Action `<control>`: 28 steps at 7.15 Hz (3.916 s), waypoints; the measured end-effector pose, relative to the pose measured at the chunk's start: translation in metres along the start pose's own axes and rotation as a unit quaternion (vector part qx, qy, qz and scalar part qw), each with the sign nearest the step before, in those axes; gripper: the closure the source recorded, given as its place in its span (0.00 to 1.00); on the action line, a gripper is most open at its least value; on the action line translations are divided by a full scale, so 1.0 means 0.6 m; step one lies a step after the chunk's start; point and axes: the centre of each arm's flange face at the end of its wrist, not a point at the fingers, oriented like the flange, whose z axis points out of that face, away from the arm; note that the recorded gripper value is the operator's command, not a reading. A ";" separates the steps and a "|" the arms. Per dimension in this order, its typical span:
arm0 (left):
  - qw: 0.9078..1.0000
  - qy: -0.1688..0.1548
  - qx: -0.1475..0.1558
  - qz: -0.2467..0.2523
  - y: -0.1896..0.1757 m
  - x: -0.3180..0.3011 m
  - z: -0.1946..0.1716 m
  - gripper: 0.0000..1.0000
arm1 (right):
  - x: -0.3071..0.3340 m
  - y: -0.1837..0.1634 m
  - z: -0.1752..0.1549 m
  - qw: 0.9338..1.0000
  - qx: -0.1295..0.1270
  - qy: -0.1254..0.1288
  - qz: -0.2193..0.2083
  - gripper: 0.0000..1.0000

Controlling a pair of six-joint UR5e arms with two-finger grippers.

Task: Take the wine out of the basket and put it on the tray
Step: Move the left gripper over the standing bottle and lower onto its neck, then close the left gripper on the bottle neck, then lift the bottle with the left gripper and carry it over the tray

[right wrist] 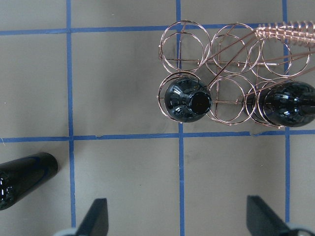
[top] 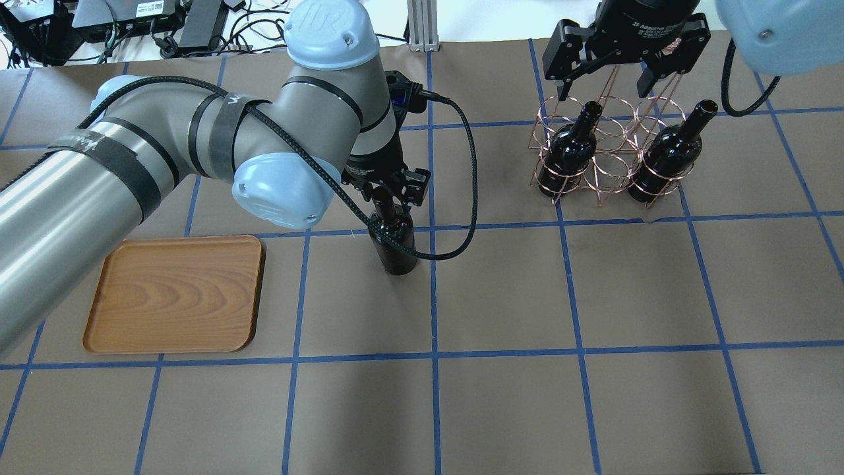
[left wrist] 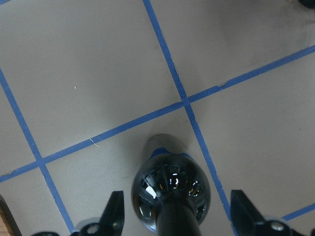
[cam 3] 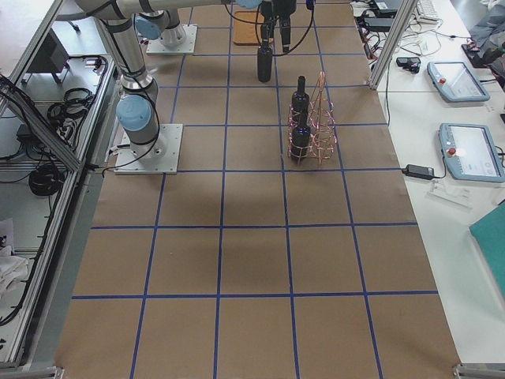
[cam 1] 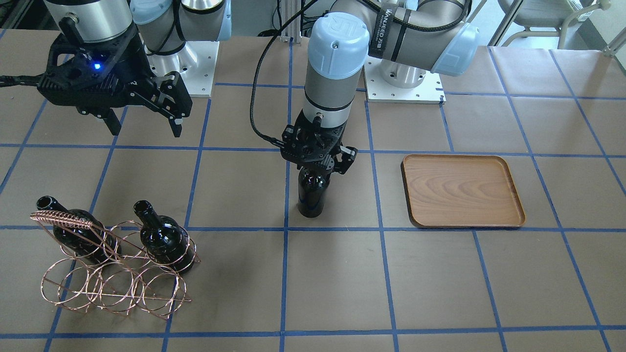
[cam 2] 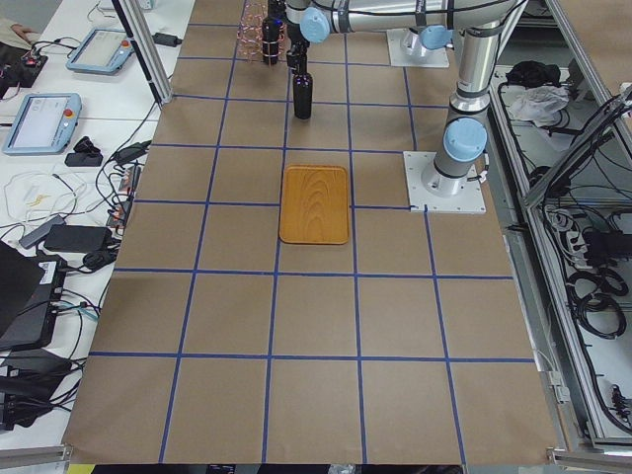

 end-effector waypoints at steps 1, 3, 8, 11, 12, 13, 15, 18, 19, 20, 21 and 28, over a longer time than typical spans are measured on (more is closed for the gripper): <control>1.000 0.000 -0.001 0.000 0.000 0.000 0.000 0.44 | 0.000 0.003 0.003 1.000 -0.002 0.001 0.000 0.00; 1.000 0.000 -0.003 0.001 0.001 0.000 0.000 0.95 | 0.000 0.005 0.006 1.000 -0.003 0.001 -0.001 0.00; 1.000 0.001 -0.007 0.015 0.001 0.000 0.002 0.38 | 0.001 0.003 0.005 1.000 0.003 0.000 -0.002 0.00; 1.000 0.002 -0.021 0.016 0.006 0.000 0.008 0.30 | 0.000 0.003 0.005 1.000 0.004 -0.001 -0.002 0.00; 1.000 0.002 -0.024 0.016 0.007 0.000 0.007 0.32 | 0.000 0.002 0.006 1.000 0.003 0.000 -0.002 0.00; 1.000 0.002 -0.026 0.016 0.009 0.000 0.006 0.42 | 0.000 0.002 0.006 1.000 0.003 0.000 -0.003 0.00; 0.999 0.002 -0.029 0.016 0.012 0.000 0.004 1.00 | 0.000 0.003 0.006 1.000 0.003 -0.002 -0.002 0.00; 0.999 0.003 -0.028 0.016 0.011 0.001 0.002 1.00 | -0.001 0.004 0.008 1.000 0.002 -0.003 -0.002 0.00; 1.000 0.001 -0.023 0.016 0.011 0.000 -0.007 1.00 | -0.001 0.004 0.009 1.000 0.001 -0.003 -0.002 0.00; 1.000 -0.009 -0.019 0.014 0.009 -0.011 -0.026 1.00 | -0.001 0.004 0.009 1.000 0.001 -0.003 -0.002 0.00; 0.999 -0.025 -0.020 0.011 0.003 -0.045 -0.058 1.00 | -0.001 0.004 0.008 1.000 0.001 -0.003 -0.002 0.00; 0.998 -0.026 -0.057 0.002 0.123 -0.563 -0.133 1.00 | -0.001 0.004 0.008 1.000 0.002 -0.003 -0.002 0.00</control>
